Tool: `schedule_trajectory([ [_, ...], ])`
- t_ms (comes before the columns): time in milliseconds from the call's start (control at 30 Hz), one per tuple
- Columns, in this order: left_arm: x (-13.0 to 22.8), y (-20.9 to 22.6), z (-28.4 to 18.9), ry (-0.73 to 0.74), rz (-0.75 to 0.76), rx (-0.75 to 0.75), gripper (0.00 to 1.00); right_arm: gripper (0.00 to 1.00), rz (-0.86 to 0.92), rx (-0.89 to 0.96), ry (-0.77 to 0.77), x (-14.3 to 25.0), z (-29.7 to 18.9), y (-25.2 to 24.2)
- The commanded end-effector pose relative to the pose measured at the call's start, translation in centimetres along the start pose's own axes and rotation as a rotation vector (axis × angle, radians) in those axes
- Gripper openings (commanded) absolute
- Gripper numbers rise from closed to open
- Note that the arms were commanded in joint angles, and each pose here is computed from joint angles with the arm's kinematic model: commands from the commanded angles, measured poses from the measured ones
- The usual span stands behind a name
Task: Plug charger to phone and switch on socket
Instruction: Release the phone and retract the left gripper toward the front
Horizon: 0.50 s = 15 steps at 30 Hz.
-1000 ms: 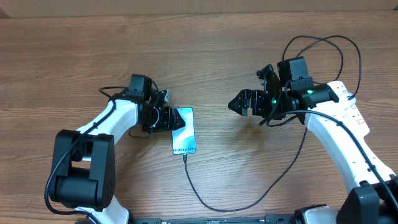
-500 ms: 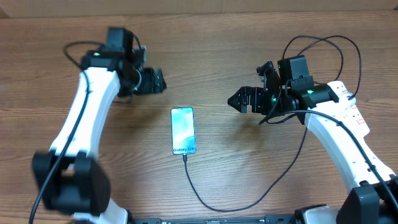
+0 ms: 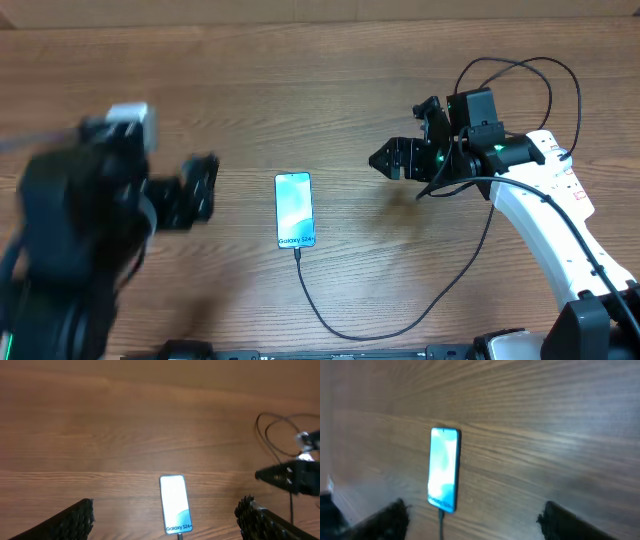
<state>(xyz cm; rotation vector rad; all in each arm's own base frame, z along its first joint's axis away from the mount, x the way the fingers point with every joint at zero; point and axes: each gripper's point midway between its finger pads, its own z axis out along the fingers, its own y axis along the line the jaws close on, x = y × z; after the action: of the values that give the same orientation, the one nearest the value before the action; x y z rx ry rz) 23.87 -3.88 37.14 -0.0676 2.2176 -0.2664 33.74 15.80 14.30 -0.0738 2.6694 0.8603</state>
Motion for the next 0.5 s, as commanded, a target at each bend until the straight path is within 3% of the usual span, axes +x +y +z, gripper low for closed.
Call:
schedule_trajectory([
  [0, 2.2, 1.2, -3.8, -0.08, -0.002, -0.047, 0.86, 0.54, -0.013, -0.003, -0.024, -0.8, -0.4, 0.4],
  [67, 3.5, 1.3, -5.2, -0.1, -0.001, -0.043, 0.89, 0.4, -0.01, -0.002, -0.018, -0.6, -0.4, 0.3],
  [100, 4.3, 1.4, -5.8, -0.104, -0.002, -0.042, 1.0, 0.33, -0.007, 0.0, -0.014, -0.5, -0.4, 0.3],
  [233, 7.6, 2.0, -7.0, -0.06, -0.021, -0.052, 1.0, 0.04, 0.015, 0.056, 0.005, 0.1, -0.5, -0.8],
  [467, 9.5, 3.6, -6.8, -0.005, -0.02, -0.132, 1.0, 0.04, 0.22, 0.391, 0.047, 2.2, -4.1, -7.4],
])
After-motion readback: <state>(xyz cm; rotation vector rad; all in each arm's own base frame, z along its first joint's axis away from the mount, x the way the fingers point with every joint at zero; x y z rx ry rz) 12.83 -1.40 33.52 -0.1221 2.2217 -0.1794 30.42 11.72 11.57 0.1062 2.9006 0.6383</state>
